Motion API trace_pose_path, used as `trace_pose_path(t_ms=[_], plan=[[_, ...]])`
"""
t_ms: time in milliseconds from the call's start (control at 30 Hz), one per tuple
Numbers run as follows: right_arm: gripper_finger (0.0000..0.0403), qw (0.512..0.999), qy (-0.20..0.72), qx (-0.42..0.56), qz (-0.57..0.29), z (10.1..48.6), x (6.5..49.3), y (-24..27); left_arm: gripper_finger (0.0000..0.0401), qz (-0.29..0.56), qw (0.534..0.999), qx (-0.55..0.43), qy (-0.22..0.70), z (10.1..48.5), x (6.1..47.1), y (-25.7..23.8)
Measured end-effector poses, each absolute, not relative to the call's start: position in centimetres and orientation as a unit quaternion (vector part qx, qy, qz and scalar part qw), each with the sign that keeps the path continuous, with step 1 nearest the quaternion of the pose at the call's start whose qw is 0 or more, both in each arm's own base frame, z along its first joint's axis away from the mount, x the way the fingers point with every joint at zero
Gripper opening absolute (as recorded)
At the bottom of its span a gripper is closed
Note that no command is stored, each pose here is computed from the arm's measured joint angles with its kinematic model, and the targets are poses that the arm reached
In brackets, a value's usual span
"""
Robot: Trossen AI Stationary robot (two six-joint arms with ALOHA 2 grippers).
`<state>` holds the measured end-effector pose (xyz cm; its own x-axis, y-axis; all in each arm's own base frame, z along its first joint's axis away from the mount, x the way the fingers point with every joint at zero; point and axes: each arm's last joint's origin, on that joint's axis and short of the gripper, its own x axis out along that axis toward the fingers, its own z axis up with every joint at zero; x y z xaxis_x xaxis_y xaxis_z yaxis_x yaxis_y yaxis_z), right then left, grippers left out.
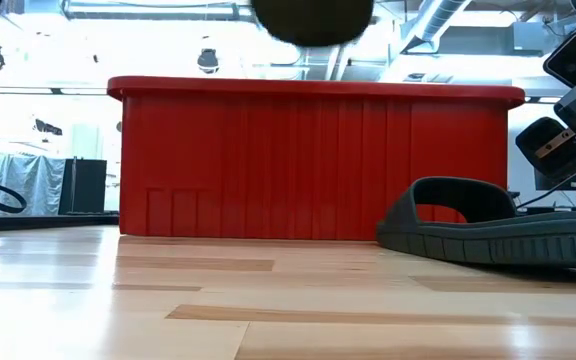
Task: Pick and place slides into bin
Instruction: Put the black slipper into the red bin
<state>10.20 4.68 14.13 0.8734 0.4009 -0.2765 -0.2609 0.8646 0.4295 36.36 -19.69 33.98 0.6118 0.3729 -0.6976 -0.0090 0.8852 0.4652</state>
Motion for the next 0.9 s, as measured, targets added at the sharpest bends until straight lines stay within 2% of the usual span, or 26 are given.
trace_pose_path(t_ms=[167, 300, 633, 900], plan=[[0.0, 0.948, 0.181, 0.193, 0.174, 14.1, 10.2, 4.7, 0.0001, 0.146, 0.89, 0.228, 0.366, 39.0, 35.6, -18.9], [0.0, 0.948, 0.181, 0.193, 0.174, 14.1, 10.2, 4.7, 0.0, 0.204, 0.886, 0.262, 0.325, 41.6, 35.0, -17.2], [0.0, 0.948, 0.181, 0.193, 0.174, 14.1, 10.2, 4.7, 0.0, 0.252, 0.854, 0.271, 0.367, 42.8, 36.3, -9.6], [0.0, 0.948, 0.181, 0.193, 0.174, 14.1, 10.2, 4.7, 0.0, 0.246, 0.849, 0.255, 0.392, 42.8, 38.9, 0.0]])
